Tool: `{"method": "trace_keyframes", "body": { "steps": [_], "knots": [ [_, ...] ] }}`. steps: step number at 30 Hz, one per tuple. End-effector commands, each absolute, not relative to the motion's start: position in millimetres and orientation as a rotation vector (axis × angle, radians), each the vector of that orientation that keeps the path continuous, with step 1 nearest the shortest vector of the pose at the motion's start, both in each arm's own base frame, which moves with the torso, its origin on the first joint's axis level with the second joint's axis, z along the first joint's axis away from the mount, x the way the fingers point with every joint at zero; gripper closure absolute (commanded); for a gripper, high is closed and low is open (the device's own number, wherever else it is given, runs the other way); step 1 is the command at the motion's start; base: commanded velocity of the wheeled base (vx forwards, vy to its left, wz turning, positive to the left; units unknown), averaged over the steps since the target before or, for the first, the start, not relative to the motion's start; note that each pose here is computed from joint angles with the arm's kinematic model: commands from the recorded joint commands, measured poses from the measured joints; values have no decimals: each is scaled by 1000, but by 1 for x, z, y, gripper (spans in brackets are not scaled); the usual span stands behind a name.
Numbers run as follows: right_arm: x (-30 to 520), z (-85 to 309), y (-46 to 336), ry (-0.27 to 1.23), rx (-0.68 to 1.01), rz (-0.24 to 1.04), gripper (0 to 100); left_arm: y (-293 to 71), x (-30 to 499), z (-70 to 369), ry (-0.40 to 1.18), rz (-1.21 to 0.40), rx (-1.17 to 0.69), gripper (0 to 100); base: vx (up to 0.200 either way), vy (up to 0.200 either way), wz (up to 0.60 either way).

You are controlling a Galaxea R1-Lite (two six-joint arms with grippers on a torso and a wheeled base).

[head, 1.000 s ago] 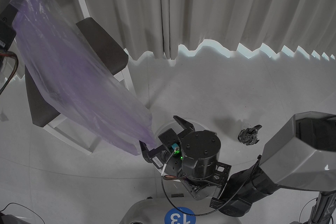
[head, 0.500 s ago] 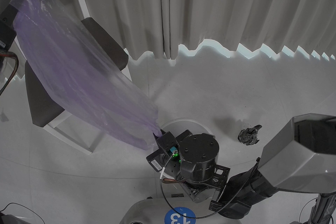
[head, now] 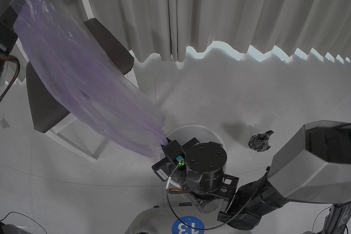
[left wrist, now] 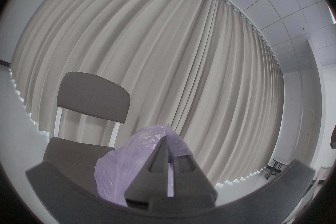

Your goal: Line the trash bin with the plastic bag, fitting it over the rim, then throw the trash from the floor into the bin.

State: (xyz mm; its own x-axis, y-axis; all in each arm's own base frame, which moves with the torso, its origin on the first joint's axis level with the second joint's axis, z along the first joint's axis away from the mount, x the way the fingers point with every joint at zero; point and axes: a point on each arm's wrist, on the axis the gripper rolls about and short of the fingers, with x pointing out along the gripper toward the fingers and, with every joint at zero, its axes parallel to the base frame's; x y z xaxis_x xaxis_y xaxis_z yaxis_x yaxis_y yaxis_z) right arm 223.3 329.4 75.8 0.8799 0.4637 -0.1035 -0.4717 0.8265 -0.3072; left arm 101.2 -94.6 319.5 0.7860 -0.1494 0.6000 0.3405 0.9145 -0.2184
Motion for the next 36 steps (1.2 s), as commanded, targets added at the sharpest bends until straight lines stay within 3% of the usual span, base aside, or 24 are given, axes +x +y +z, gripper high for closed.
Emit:
{"method": "trace_keyframes", "body": {
  "steps": [1,36],
  "knots": [
    [223,78,329,20,-328,493,100,-95,102,318,-609,-269,-323,100,0,0,0],
    [185,139,270,-26,-255,480,100,-104,108,299,-536,-304,-294,100,0,0,0]
  ]
}}
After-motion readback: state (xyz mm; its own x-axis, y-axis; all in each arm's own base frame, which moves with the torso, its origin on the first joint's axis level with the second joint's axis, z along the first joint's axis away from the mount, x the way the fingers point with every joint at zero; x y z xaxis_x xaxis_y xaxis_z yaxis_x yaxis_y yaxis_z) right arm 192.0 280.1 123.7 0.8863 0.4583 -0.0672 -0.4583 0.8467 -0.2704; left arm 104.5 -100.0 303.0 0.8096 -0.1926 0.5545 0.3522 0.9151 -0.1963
